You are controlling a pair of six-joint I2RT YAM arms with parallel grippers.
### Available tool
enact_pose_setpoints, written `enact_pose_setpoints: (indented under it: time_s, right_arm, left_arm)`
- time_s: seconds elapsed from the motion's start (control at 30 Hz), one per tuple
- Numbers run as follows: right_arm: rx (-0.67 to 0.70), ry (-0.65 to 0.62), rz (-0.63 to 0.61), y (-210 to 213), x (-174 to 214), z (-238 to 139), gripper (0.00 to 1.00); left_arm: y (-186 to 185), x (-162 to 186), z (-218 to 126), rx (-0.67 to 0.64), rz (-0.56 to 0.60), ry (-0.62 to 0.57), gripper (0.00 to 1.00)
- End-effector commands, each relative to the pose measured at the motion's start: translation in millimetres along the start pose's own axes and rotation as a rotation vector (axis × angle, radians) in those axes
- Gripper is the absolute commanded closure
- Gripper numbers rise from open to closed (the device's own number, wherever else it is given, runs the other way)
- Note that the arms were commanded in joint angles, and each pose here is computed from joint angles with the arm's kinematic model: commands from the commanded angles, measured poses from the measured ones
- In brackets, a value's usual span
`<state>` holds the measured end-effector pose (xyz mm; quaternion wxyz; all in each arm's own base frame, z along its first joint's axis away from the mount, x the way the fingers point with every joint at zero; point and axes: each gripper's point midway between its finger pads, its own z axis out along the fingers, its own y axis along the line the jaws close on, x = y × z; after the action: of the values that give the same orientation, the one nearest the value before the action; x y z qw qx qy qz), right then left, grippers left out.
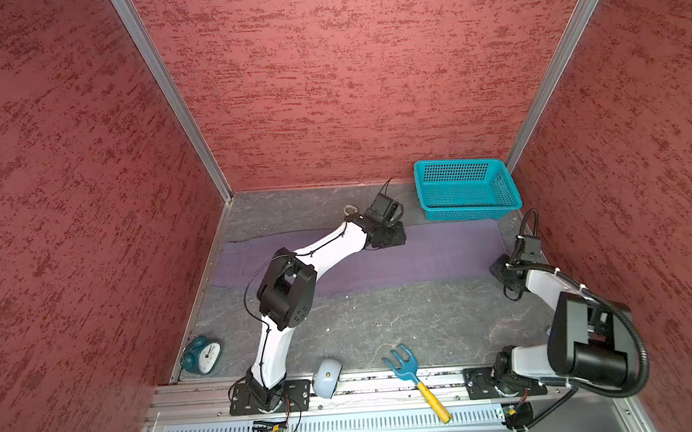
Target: Fold and stack the trousers
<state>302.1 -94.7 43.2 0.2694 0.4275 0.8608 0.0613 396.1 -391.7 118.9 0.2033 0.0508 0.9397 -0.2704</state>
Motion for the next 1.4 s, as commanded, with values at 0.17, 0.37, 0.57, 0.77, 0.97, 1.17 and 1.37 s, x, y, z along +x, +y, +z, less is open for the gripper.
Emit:
enact_pose_setpoints:
  time_s: [0.17,0.37,0.57,0.77,0.97,1.17,1.37]
  right_arm:
    - [-0.049,-0.027,0.038,7.2,-21.2,-1.3,0.36]
    - [-0.097,0.033,0.06,18.7,-21.6,17.5,0.36]
    - [-0.162,0.059,0.087,33.2,-25.1,32.4,0.45]
    - [-0.118,0.085,0.116,25.4,-21.3,44.2,0.74]
    - [-0.098,0.049,0.136,24.4,-30.0,34.6,1.0]
    - [-0.064,-0.062,0.106,28.2,-60.4,-3.3,1.0]
    - [-0.164,-0.164,0.095,50.5,-77.5,-45.1,1.0]
  left_arm:
    - [-33.4,-8.6,16.4,0.08,0.04,-0.002,0.53]
    - [-45.1,15.5,30.4,0.124,0.045,0.078,0.53]
    - [-51.7,42.4,46.4,0.146,0.051,0.15,0.53]
    - [-63.3,46.3,51.5,0.185,0.049,0.182,0.52]
    - [-63.4,53.6,58.0,0.19,0.05,0.203,0.51]
    - [-67.2,62.7,60.3,0.199,0.056,0.239,0.52]
    - [-68.0,77.7,70.1,0.147,0.06,0.295,0.7]
